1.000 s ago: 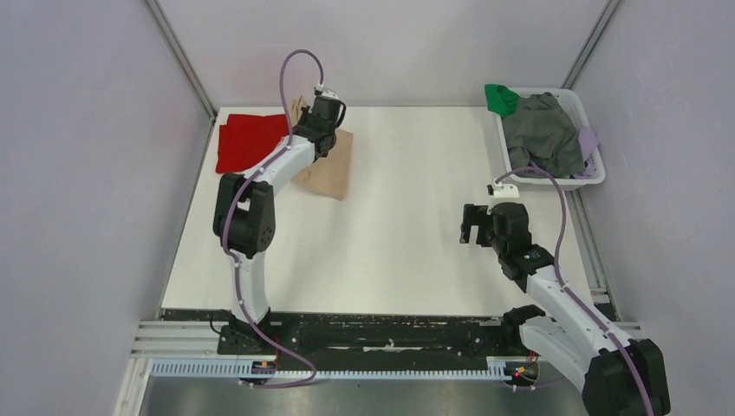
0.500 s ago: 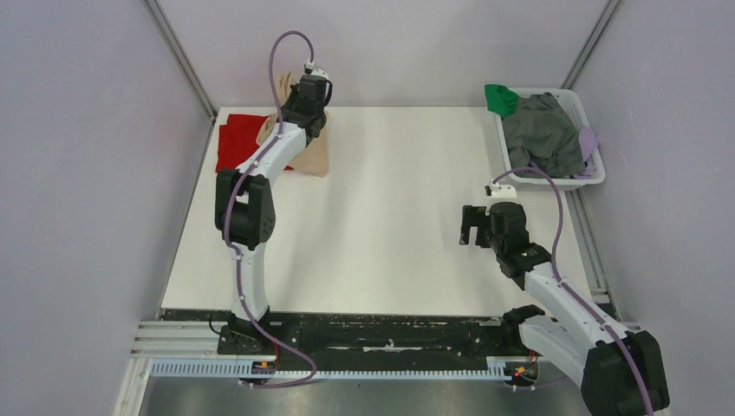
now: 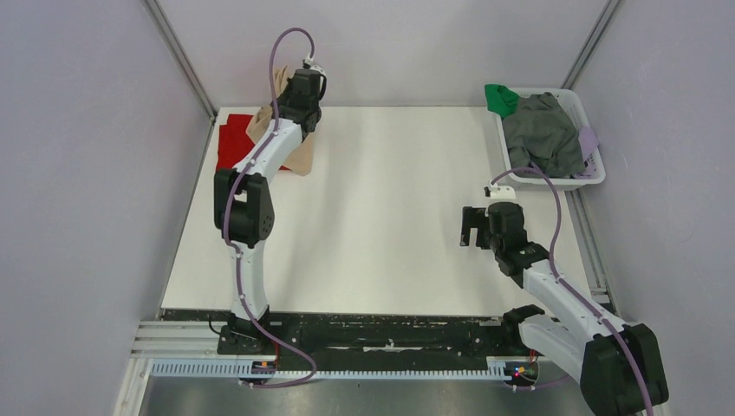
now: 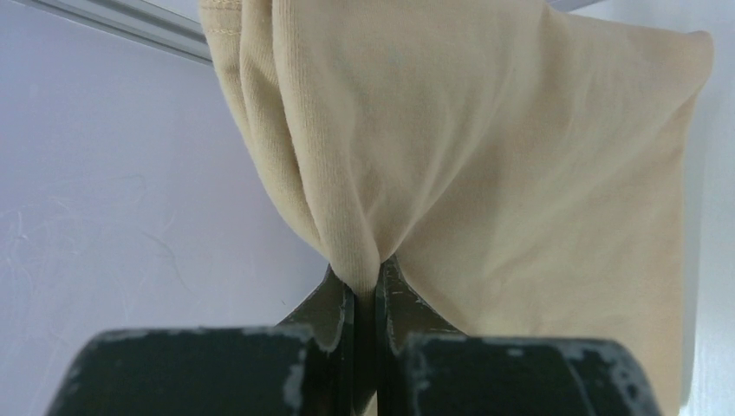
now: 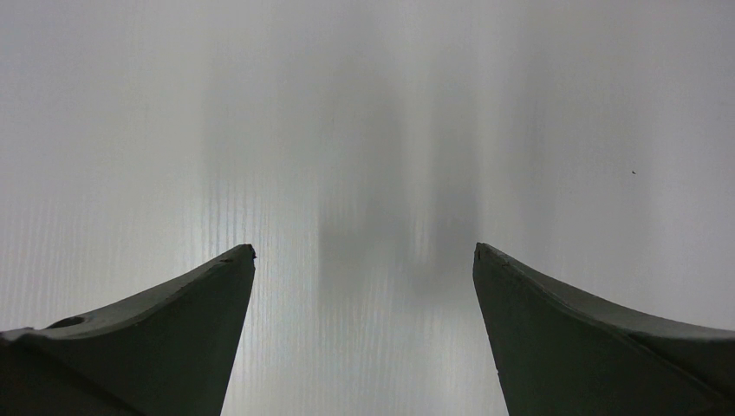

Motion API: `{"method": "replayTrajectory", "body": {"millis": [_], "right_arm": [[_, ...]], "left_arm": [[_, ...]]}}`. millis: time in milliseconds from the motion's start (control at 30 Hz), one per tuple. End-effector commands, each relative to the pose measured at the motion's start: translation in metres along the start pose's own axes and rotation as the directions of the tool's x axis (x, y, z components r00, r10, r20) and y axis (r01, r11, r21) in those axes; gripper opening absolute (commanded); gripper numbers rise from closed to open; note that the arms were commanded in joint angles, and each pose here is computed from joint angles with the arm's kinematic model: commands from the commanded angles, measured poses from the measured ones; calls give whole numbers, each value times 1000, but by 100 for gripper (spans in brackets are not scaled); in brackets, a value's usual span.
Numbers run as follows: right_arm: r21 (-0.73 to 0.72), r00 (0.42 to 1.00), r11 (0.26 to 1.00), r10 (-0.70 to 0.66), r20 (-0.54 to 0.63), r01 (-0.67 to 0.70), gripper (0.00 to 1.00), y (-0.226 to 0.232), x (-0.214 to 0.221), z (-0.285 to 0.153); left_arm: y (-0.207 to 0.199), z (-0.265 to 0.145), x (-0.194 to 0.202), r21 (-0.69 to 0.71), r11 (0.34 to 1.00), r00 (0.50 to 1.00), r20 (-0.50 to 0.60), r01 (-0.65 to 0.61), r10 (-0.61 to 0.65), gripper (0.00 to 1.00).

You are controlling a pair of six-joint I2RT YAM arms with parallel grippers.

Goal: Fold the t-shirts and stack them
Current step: Put the neatly folded tshirt into the corner of the board with the left arm

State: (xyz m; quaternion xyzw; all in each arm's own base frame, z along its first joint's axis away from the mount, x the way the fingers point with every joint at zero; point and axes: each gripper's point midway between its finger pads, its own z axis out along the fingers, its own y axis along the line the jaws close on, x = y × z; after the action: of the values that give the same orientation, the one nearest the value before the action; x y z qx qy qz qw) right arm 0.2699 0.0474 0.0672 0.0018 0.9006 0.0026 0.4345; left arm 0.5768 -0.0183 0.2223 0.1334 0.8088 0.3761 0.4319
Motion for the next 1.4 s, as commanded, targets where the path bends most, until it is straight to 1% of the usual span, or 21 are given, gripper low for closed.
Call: {"method": "replayTrajectory", "body": {"millis": [0, 200, 333, 433, 600, 833, 1067, 1200, 1300, 1367], "right_arm": [[13, 1000, 1000, 9, 24, -10, 98, -1, -11, 0], [16, 1000, 1000, 11, 19, -12, 98, -1, -10, 1], [27, 1000, 1000, 9, 23, -10, 98, -4, -11, 0], [32, 1000, 999, 8, 22, -8, 98, -4, -10, 0], [46, 1000, 999, 6, 6, -6, 98, -7, -6, 0], [73, 1000, 997, 5, 3, -5, 98, -11, -7, 0], [84, 1000, 996, 0, -13, 1, 98, -13, -5, 2], [91, 1000, 996, 1, -5, 0, 98, -14, -6, 1], [99, 1000, 995, 1, 2, -1, 98, -16, -8, 0], [98, 1000, 995, 2, -2, -2, 98, -15, -8, 0]], "left_arm": [[59, -21, -36, -108, 993, 996, 87, 43, -34, 2], [72, -24, -46, -135, 987, 992, 97, 88, -75, 2], [78, -19, -46, -148, 980, 988, 93, 133, -120, 2], [74, -7, -36, -118, 982, 988, 68, 148, -141, 2], [60, 13, -13, -63, 993, 995, 24, 100, -99, 2], [52, 38, 6, 1, 990, 990, -13, 138, -138, 2], [46, 53, 9, -6, 988, 988, -29, 153, -154, 2], [45, 61, 11, -34, 987, 987, -31, 158, -159, 2], [42, 63, 11, -32, 982, 981, -43, 188, -190, 2], [44, 57, 6, -16, 975, 975, -36, 219, -220, 2]]}}
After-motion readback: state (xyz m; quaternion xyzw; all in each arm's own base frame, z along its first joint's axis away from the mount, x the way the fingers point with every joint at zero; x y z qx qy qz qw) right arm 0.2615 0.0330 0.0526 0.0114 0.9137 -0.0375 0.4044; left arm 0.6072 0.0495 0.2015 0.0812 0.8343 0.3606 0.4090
